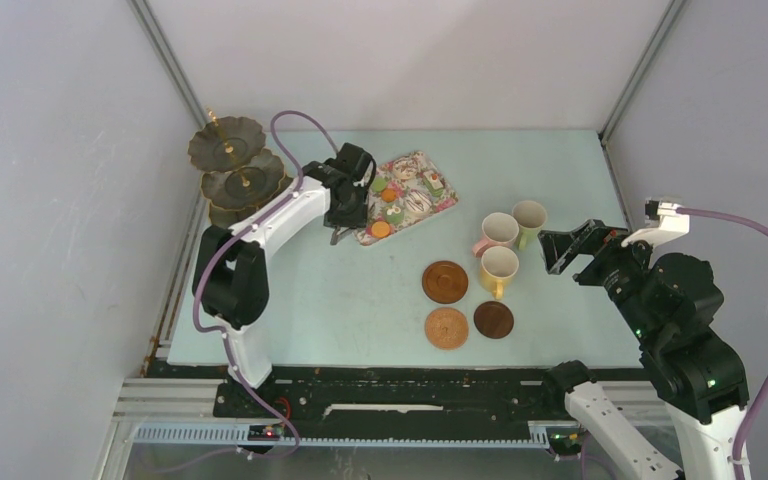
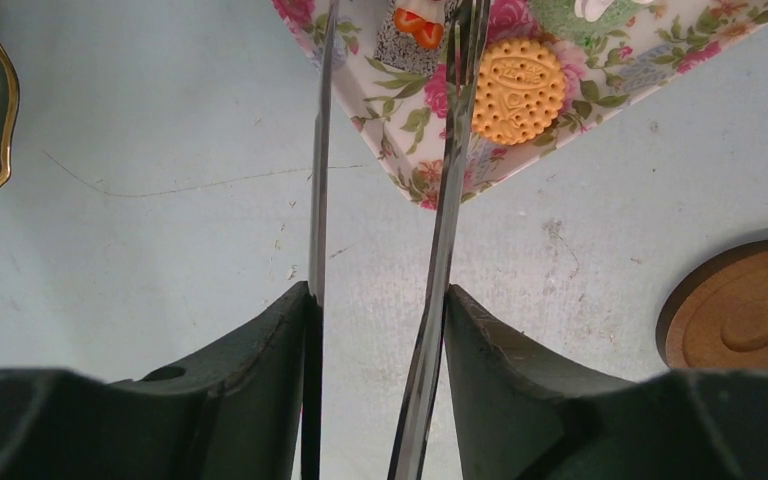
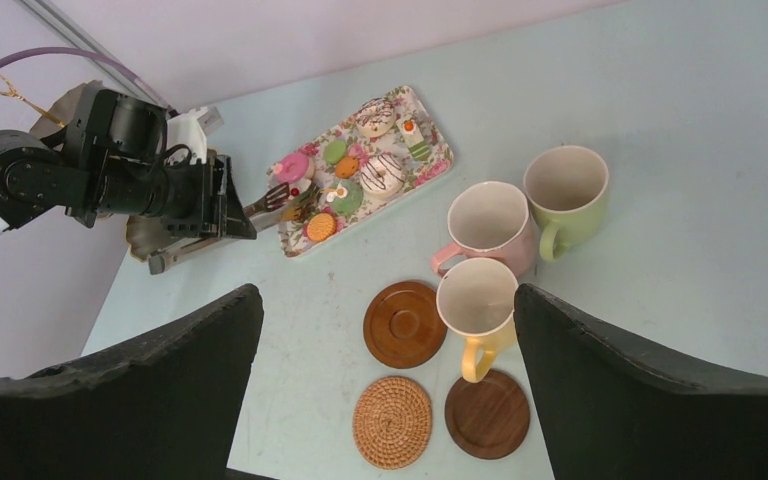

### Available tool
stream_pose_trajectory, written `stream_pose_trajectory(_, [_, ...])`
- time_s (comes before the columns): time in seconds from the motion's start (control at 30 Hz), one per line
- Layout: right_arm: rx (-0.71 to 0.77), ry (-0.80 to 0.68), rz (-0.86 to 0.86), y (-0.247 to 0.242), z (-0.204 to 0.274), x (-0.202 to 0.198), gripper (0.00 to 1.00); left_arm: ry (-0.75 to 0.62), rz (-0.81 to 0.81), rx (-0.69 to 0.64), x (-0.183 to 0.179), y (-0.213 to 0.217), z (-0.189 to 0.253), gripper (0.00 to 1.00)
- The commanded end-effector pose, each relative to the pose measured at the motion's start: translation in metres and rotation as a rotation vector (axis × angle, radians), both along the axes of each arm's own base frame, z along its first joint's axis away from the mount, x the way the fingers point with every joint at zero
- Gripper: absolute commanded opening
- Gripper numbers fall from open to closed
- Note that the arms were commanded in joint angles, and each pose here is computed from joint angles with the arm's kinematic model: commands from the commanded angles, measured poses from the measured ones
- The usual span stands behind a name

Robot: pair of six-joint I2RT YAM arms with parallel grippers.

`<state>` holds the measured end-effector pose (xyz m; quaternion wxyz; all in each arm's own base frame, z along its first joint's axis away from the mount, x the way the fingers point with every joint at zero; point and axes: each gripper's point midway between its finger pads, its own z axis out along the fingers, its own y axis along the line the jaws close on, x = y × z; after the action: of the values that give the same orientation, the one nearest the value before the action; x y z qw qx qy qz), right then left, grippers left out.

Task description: Serve the afternoon tea

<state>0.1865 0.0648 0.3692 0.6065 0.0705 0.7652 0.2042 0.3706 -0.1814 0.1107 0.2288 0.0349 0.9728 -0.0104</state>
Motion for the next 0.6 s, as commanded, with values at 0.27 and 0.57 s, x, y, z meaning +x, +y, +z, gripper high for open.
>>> stream_pose_trajectory(0.27, [-0.002, -0.034, 0.005, 0.002, 0.008, 0.006, 0.98, -0.071, -0.018, -0.017, 0.015, -0.004, 0.022, 0.29])
stream_pose_trajectory(0.57, [0.001, -0.039, 0.023, 0.005, 0.010, 0.006, 0.98, -0.116, -0.013, -0.059, 0.005, -0.002, 0.055, 0.26])
